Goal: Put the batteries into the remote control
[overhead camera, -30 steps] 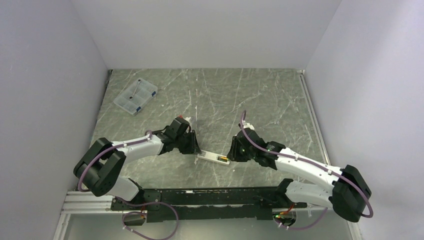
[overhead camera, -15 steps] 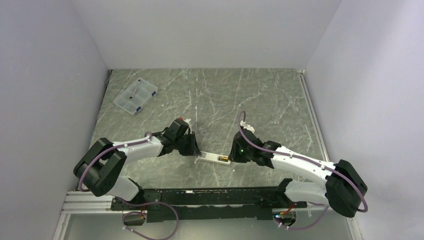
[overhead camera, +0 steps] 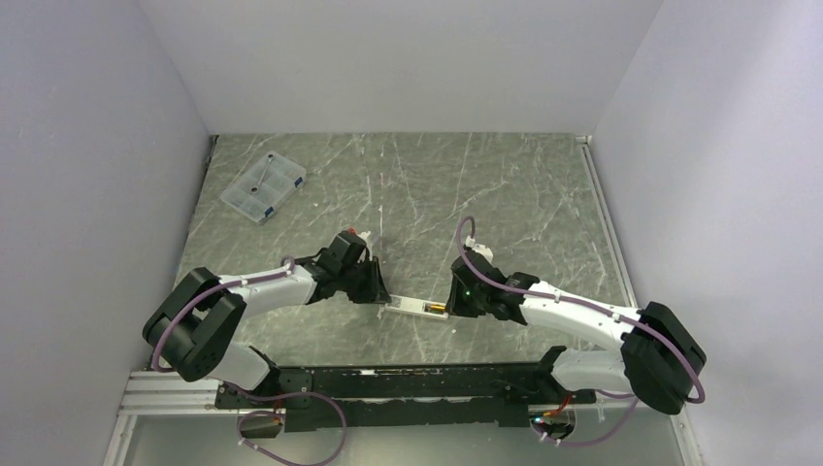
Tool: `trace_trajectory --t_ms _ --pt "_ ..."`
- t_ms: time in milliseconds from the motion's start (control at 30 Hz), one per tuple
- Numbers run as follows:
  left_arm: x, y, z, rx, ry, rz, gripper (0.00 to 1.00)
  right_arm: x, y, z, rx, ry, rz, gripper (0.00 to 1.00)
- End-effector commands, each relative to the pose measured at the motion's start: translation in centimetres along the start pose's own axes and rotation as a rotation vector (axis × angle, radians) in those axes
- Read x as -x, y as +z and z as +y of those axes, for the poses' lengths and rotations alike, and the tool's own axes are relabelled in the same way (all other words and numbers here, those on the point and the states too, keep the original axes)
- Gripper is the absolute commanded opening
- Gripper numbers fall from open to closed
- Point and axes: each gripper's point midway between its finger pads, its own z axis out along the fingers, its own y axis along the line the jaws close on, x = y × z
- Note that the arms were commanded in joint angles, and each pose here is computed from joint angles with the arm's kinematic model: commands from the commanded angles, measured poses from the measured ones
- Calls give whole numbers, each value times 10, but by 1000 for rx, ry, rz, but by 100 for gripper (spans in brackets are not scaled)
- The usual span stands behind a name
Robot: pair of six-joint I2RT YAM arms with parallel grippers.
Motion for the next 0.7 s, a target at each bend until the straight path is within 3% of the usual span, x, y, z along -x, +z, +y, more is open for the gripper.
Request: trace_trajectory --t_ms 0,667 --pt "4 -4 -12 -49 12 -20 24 16 -2 17 44 23 -47 19" --pt "4 -6 -13 -51 14 -23 23 18 3 26 69 10 -33 10"
